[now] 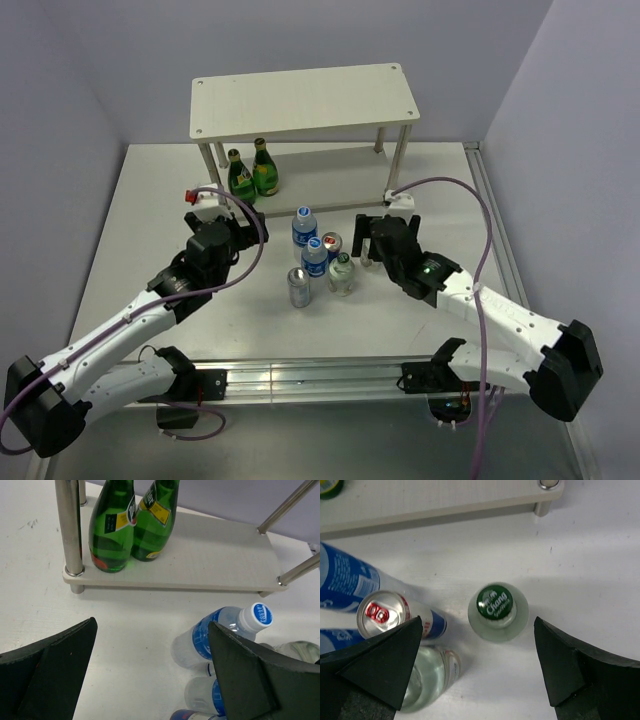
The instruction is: Place and organize the beverage onto the shelf
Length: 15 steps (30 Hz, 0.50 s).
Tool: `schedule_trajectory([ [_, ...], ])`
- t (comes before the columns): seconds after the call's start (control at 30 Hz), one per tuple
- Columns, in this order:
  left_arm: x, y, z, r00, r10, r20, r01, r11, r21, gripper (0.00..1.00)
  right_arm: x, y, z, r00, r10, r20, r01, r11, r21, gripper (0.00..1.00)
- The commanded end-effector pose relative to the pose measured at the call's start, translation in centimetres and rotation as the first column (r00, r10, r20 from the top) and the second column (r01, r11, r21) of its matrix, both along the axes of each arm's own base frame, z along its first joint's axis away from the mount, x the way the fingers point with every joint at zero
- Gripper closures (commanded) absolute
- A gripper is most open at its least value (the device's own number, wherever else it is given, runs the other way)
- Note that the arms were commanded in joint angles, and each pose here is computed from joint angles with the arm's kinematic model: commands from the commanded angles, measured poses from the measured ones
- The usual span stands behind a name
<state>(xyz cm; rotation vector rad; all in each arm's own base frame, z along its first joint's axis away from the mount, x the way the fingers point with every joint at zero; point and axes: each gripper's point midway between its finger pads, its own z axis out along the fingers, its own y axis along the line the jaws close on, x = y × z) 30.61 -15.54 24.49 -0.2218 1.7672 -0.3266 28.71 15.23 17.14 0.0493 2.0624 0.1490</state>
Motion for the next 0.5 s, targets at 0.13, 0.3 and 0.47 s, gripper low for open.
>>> schedule_trajectory([
  [0.13, -0.1, 0.3, -0.1, 0.999, 0.012, 0.033, -0.011, 1.0, -0.022, 0.01, 4.1, 0.2, 3.0, 0.979, -0.113, 0.172, 0.105, 0.993, 0.053, 0.05],
  [0.3, -0.1, 0.2, -0.4, 1.0, 0.009, 0.026, -0.009, 1.0, -0.021, 0.01, 5.4, 0.0, 1.5, 0.976, -0.147, 0.163, 0.143, 0.989, 0.037, 0.11],
  [0.47, 0.0, 0.0, -0.9, 1.0, 0.007, 0.016, -0.007, 1.0, -0.018, 0.01, 6.1, -0.7, 0.0, 0.972, -0.179, 0.153, 0.176, 0.984, 0.032, 0.15],
])
